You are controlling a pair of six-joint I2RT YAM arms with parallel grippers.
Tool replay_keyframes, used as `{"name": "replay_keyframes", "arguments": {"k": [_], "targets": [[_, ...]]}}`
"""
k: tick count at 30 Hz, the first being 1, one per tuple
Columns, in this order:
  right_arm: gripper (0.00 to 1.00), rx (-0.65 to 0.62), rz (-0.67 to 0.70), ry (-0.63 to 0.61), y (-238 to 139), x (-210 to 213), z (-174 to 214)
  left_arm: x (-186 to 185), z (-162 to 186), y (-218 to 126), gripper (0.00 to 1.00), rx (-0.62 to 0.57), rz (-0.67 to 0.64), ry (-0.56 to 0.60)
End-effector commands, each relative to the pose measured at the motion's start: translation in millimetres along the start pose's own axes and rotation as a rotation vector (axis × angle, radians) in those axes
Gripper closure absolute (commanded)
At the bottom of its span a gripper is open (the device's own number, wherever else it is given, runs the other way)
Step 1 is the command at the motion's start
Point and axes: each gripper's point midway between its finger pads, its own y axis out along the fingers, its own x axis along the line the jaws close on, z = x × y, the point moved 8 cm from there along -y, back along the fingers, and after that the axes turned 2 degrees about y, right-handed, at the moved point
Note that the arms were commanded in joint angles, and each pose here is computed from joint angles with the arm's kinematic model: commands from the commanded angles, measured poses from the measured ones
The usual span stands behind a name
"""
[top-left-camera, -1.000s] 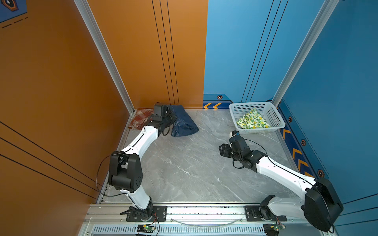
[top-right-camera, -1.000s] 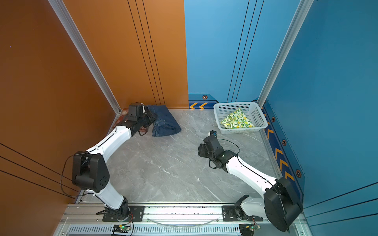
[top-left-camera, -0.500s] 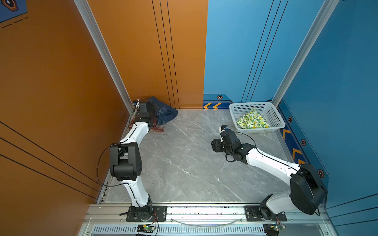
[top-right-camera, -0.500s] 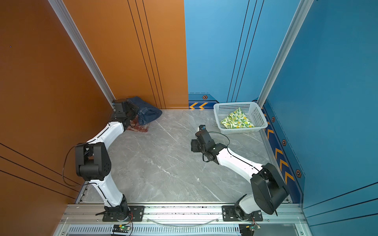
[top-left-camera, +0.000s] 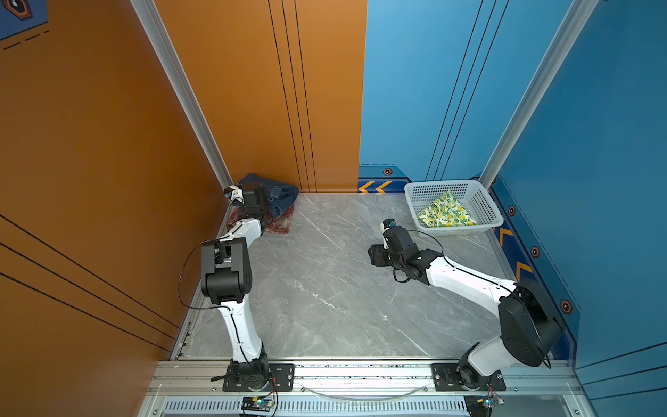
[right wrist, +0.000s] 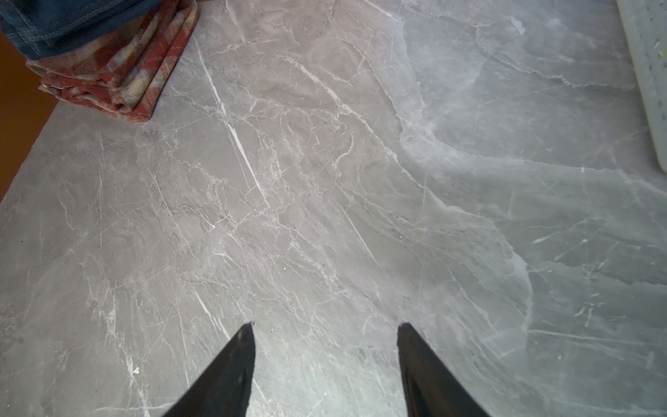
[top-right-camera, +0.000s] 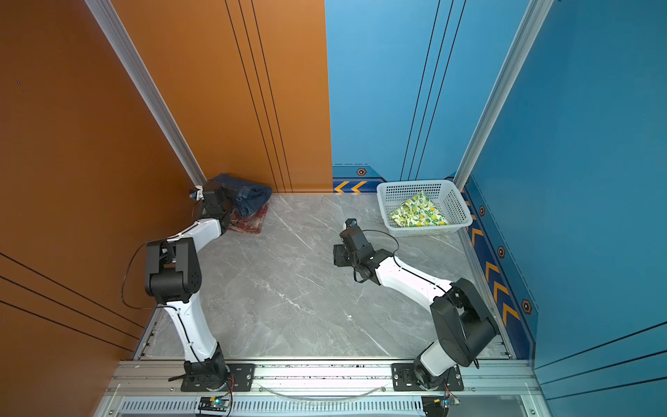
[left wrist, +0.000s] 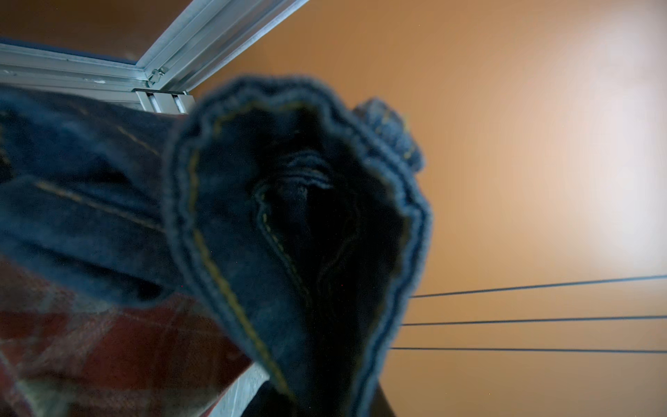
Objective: Fold and stack the skirts
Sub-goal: 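Carry the denim skirt with the left gripper onto the plaid skirt, then release the denim skirt on the plaid skirt while the right gripper reaches into the basket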
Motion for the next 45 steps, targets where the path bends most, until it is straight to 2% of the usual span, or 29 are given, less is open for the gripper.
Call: {"name": "replay_keyframes", "arguments": {"k": [1, 8, 11, 15, 22, 26, 29, 31, 34, 39, 41, 44, 45], "targets": [[0.36, -0.016, -0.02, -0.017, -1, 6, -7, 8, -7, 5, 1.0, -0.073, 0.042, -0.059], [0.32, -0.028, 0.018, -0.008, -10, -2, -9, 77, 2, 5, 0.99, -0.053, -0.178, -0.037], [0.27, -0.062, 0.038, -0.001, -20, -9, -18, 85, -3, 2, 0.57, -0.017, -0.246, -0.007], [0.22, -0.112, 0.136, 0.033, -34, -32, -41, 79, -11, -3, 0.0, 0.05, -0.338, 0.107], [0.13, -0.232, 0.35, 0.159, -58, -103, -97, 67, -18, -25, 0.02, 0.166, -0.376, 0.307], [0.1, -0.262, 0.484, 0.197, -53, -153, -124, 62, -10, -41, 0.02, 0.228, -0.427, 0.461], [0.1, -0.24, 0.53, 0.204, -37, -180, -144, 61, -7, -51, 0.02, 0.257, -0.423, 0.515], [0.11, -0.217, 0.585, 0.157, -19, -194, -156, 53, -8, -58, 0.02, 0.285, -0.414, 0.568], [0.12, -0.169, 0.604, 0.138, 10, -215, -168, 44, -8, -71, 0.02, 0.363, -0.424, 0.638], [0.13, -0.096, 0.621, 0.148, 66, -251, -171, 28, 0, -97, 0.02, 0.486, -0.362, 0.728], [0.15, -0.109, 0.633, 0.162, 79, -263, -179, 22, 9, -109, 0.02, 0.545, -0.331, 0.76], [0.22, -0.12, 0.646, 0.184, 98, -280, -184, 11, 31, -133, 0.02, 0.625, -0.246, 0.812], [0.3, -0.13, 0.654, 0.187, 102, -285, -188, 6, 38, -143, 0.02, 0.647, -0.224, 0.836]]}}
